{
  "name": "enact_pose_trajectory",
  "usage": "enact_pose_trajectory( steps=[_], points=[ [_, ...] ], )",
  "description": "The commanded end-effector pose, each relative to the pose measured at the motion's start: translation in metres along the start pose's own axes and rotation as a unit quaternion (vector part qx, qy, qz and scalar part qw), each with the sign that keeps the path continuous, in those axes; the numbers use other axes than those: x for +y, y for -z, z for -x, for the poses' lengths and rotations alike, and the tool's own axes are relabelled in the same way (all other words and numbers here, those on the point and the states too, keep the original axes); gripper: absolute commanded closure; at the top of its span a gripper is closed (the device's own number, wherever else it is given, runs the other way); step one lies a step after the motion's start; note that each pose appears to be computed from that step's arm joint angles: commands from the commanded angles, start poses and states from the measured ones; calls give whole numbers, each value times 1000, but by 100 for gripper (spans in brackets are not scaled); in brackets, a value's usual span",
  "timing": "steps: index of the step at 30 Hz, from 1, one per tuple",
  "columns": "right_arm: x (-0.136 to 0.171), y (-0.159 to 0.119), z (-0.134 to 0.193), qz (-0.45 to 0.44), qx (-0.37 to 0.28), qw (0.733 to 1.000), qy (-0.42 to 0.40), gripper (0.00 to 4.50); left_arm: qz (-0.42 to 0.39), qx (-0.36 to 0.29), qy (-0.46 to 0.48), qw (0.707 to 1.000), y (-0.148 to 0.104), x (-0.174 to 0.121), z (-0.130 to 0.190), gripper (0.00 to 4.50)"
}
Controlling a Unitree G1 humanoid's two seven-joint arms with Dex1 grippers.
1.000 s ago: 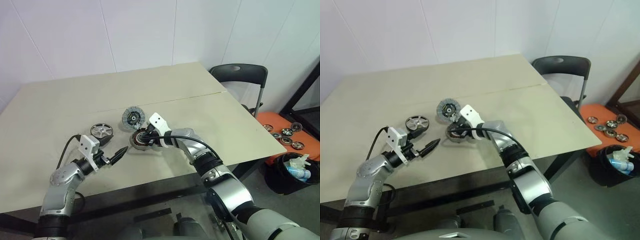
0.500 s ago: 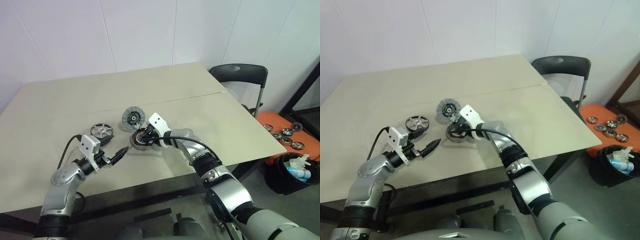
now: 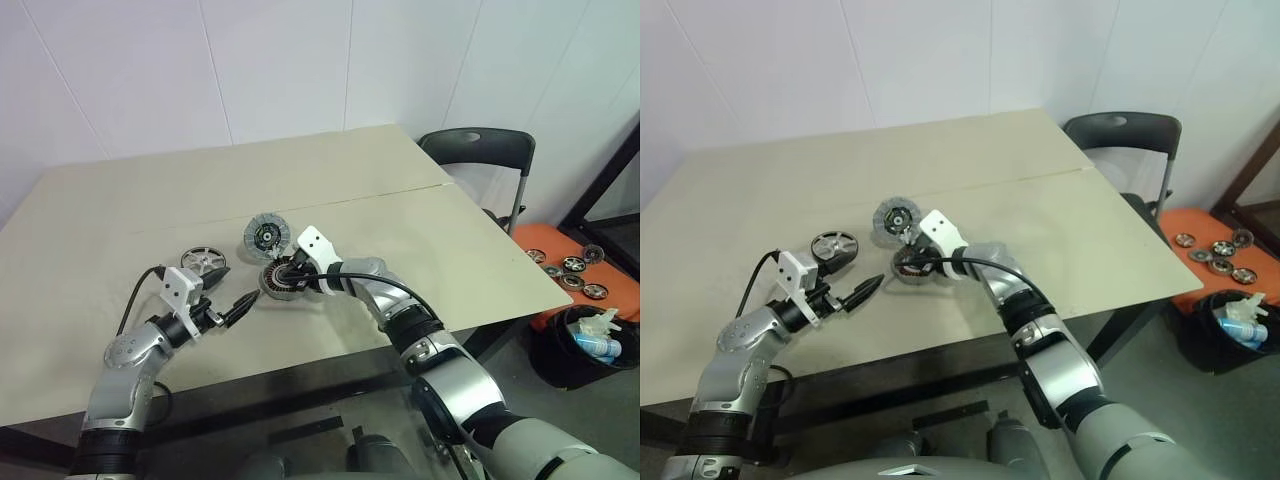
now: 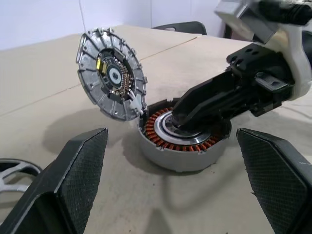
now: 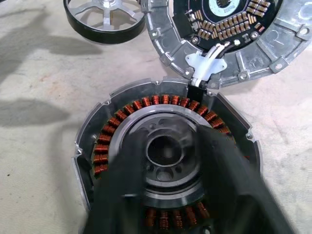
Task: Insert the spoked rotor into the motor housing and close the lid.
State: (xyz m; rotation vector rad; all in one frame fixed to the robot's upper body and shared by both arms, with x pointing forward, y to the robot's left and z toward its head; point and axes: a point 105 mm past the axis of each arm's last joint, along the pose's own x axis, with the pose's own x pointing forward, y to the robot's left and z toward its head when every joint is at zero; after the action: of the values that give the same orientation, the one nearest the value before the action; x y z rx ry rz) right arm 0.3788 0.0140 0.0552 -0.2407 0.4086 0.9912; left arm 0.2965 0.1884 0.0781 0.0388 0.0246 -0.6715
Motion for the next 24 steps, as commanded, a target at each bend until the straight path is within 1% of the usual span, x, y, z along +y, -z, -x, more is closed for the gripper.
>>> enact_pose_trajectory(
  steps=[1, 4, 8, 16, 24],
  points=[
    [0, -13, -1, -10, -26, 1000, 0, 189, -20, -14, 7, 1000, -14, -2, -4, 0],
    [-4, -19, 0, -28, -44, 999, 7, 189, -20, -14, 7, 1000, -16, -2, -4, 0],
    [-6, -21, 0, -30, -47, 998, 9, 189, -19, -12, 8, 1000, -15, -4, -5, 0],
    [-2, -17, -2, -29, -38, 999, -2, 189, -18, -9, 6, 1000, -11, -2, -3, 0],
    [-7, -12, -4, -23, -32, 999, 26, 189, -18, -7, 11, 1000, -8, -3, -6, 0]
  ],
)
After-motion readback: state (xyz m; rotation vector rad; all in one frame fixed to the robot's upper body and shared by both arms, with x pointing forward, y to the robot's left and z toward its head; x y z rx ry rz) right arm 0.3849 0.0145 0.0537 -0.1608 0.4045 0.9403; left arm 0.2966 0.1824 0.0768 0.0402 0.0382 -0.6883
